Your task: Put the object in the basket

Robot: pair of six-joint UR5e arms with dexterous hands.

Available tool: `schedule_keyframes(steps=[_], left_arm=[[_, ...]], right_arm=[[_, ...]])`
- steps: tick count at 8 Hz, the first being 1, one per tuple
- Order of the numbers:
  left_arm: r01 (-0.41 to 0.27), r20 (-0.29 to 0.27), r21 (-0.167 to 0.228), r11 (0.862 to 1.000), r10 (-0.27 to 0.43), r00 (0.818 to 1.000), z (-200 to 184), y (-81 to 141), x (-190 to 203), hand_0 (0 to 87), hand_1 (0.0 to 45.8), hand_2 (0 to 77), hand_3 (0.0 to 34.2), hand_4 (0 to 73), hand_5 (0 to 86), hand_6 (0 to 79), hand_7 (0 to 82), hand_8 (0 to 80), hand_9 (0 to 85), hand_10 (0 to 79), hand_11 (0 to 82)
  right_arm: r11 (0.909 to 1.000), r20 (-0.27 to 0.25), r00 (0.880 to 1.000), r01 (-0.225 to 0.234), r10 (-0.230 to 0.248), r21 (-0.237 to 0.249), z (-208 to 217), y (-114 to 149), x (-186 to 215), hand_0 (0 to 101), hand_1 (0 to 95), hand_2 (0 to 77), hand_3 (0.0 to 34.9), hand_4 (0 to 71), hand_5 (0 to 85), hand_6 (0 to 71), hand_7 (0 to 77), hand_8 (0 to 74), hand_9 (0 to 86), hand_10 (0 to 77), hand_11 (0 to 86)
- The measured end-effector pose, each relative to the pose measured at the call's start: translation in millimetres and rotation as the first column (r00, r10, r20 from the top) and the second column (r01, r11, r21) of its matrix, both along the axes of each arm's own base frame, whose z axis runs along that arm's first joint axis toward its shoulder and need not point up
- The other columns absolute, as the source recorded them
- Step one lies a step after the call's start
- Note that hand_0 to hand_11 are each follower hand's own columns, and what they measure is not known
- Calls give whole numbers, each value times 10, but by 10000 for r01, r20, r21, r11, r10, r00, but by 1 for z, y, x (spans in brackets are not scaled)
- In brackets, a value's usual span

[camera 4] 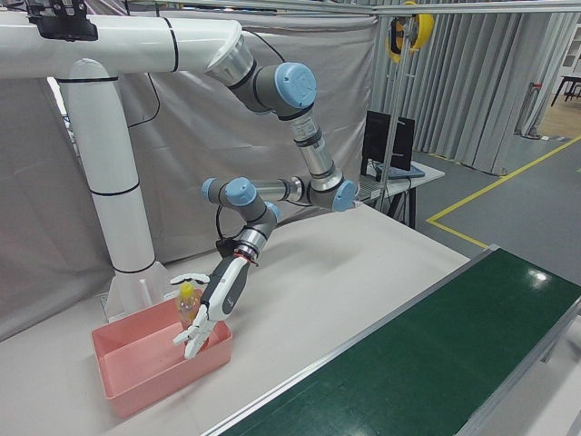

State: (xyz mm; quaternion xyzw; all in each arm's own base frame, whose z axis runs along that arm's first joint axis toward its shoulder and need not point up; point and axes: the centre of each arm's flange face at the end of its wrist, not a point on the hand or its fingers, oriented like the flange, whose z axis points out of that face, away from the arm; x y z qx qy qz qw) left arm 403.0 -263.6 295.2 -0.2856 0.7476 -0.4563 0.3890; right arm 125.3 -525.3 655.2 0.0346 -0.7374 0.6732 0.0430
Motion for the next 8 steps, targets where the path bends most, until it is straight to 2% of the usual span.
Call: schedule_keyframes(steps=[1, 2, 3, 4, 6, 7, 8], left_arm=[[15, -57, 2, 10000, -15, 10000, 0, -1, 0, 728, 125, 33, 37, 11, 202, 0, 5, 49, 27, 38, 60], [28, -127, -2, 10000, -28, 9999, 0, -2, -1, 778, 87, 5, 52, 11, 180, 0, 5, 38, 33, 22, 55], [102, -250, -4, 9999, -102, 9996, -2, -5, -4, 778, 87, 5, 52, 11, 180, 0, 5, 38, 33, 22, 55], [324, -417, 2, 9995, -323, 9986, -7, -13, -14, 800, 87, 5, 69, 11, 175, 0, 5, 38, 33, 16, 55], [1071, -896, -168, 9941, -1082, 9901, -18, -41, -51, 800, 87, 5, 73, 11, 175, 0, 5, 38, 33, 16, 55], [1506, -1155, -360, 9879, -1538, 9813, -22, -59, -70, 800, 87, 5, 76, 11, 175, 0, 5, 38, 16, 5, 27], [1995, -1420, -622, 9779, -2066, 9681, -24, -79, -92, 800, 136, 5, 77, 5, 147, 0, 5, 11, 11, 16, 60]], right_arm=[[10000, 0, 10000, -2, 2, 2, 0, 0, 0, 2, 0, 5, 2, 0, 0, 0, 5, 0, 0, 0, 0], [10000, 0, 10000, -1, 1, 0, 0, 0, 0, 1, 0, 5, 2, 0, 0, 0, 5, 0, 0, 0, 0], [10000, 0, 10000, -2, 2, 1, 0, 0, 0, 2, 0, 5, 2, 0, 0, 0, 5, 0, 0, 0, 0], [10000, 0, 10000, -2, 2, 0, 0, 0, 0, 2, 0, 5, 2, 0, 0, 0, 5, 0, 0, 0, 0], [10000, 0, 10000, -2, 2, -6, 0, 0, 0, 2, 0, 5, 2, 0, 0, 0, 5, 0, 0, 0, 0], [10000, 0, 10000, -2, 2, -6, 0, 0, 0, 2, 0, 5, 2, 0, 0, 0, 5, 0, 0, 0, 0], [10000, 0, 10000, -2, 2, -2, 0, 0, 0, 2, 0, 5, 2, 0, 0, 0, 5, 0, 0, 0, 0]])
